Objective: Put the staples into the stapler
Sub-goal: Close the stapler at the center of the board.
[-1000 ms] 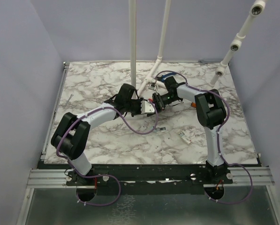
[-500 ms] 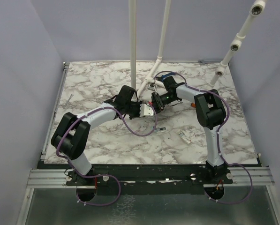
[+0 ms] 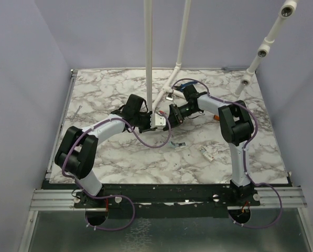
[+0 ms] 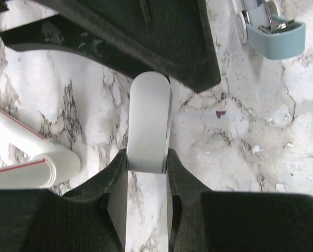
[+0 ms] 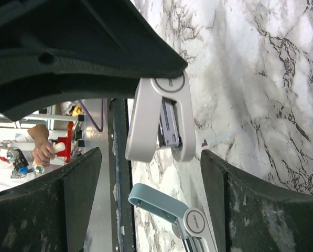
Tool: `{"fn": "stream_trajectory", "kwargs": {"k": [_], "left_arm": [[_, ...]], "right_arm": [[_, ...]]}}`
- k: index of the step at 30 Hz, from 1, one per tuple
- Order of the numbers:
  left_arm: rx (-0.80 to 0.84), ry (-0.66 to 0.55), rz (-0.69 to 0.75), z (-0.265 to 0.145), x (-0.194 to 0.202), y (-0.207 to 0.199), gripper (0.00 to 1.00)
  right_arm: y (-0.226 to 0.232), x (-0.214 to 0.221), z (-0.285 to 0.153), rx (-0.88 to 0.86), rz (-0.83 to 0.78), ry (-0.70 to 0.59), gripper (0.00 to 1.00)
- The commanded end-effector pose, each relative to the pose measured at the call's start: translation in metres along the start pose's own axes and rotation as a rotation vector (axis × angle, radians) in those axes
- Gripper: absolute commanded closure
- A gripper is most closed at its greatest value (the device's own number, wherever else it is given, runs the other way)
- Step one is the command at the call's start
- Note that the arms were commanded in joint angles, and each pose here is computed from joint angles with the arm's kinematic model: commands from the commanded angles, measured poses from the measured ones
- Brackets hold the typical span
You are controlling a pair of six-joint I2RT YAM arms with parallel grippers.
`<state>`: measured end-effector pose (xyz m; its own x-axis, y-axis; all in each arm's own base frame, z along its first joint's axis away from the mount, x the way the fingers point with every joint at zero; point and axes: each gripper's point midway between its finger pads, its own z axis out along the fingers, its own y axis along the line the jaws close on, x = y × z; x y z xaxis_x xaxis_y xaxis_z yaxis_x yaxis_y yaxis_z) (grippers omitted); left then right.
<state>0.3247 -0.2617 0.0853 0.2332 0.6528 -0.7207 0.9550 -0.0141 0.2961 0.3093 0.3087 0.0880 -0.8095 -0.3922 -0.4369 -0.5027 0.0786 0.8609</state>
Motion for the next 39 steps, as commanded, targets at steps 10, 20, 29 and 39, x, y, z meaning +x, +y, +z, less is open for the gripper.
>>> {"fn": "stream_trajectory", "kwargs": {"k": [10,20,29,39], "left_arm": [[0.033,-0.062,0.034,0.001,-0.018,-0.001,1.0],[-0.015,-0.068,0.064,0.006,-0.029,0.013,1.0],[-0.042,-0.032,0.111,0.012,-0.026,0.017,1.0],[-0.024,-0.027,0.14,0.012,-0.02,0.005,0.47]], "right_arm": [[0.014,-0.009,0.016,-0.061,-0.025,0.024,0.19],[0.017,0.002,0.024,-0.128,0.015,0.048,0.24],[0.019,0.001,0.024,-0.151,0.016,0.052,0.41],[0.017,0.007,0.023,-0.137,-0.027,0.057,1.0]]}}
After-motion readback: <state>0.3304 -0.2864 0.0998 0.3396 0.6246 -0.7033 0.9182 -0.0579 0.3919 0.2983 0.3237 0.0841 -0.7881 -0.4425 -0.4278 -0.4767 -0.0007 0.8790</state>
